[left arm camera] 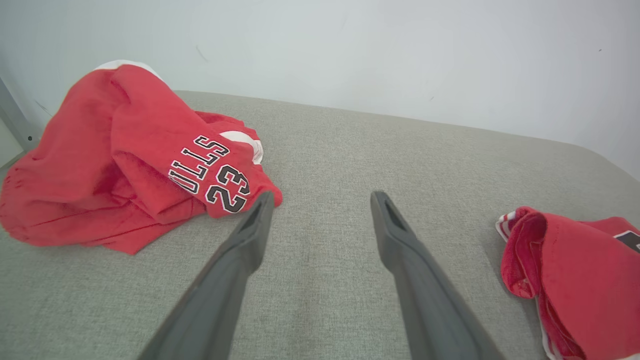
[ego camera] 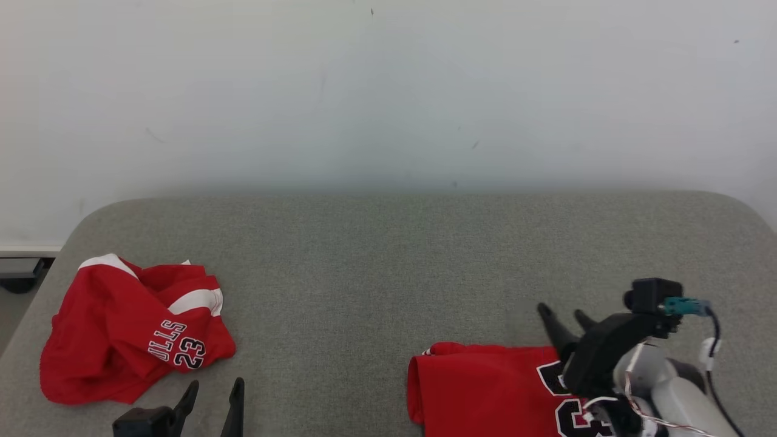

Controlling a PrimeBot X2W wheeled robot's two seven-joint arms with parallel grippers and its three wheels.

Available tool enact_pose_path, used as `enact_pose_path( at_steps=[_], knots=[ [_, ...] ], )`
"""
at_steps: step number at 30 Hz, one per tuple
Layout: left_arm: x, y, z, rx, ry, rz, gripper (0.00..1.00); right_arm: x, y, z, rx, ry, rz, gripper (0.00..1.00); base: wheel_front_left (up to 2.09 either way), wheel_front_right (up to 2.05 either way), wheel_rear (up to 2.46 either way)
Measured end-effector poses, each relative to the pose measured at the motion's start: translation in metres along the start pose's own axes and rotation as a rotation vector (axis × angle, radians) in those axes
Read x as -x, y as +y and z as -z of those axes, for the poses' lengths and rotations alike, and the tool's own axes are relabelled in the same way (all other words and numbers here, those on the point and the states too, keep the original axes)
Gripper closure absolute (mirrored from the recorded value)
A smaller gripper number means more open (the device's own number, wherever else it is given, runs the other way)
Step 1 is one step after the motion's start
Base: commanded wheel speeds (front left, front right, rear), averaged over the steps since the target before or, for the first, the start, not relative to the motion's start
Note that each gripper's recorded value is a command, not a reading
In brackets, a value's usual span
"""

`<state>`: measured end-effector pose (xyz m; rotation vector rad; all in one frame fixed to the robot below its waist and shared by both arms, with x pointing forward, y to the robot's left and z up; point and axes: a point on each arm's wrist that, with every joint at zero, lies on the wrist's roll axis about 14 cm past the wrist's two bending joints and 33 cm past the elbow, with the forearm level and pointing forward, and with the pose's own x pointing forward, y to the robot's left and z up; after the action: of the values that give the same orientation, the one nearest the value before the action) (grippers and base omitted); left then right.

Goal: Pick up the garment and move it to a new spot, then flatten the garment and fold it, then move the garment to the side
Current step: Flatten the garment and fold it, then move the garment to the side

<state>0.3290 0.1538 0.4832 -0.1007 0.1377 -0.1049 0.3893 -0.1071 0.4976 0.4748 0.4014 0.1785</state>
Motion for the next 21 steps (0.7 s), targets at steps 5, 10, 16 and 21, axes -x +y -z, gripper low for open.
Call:
enact_pose_path(
  at_steps=[5,10,16,21],
  knots=[
    [-0.003,-0.005,-0.003,-0.002,-0.007,0.016,0.00,0.016,-0.065,-0.008,0.047,-0.019,0.164,0.00,0.00,0.00,0.00],
    [-0.004,-0.006,-0.002,-0.002,-0.004,0.021,0.00,0.022,-0.093,0.016,0.052,0.066,0.242,0.00,0.00,0.00,0.00],
    [-0.006,-0.008,-0.001,-0.006,0.004,0.025,0.00,0.021,-0.105,0.042,0.033,0.168,0.281,0.00,0.00,0.00,0.00],
    [-0.009,-0.005,-0.003,-0.008,-0.001,0.023,0.00,0.018,-0.108,0.064,0.033,0.272,0.297,0.00,0.00,0.00,0.00]
  ],
)
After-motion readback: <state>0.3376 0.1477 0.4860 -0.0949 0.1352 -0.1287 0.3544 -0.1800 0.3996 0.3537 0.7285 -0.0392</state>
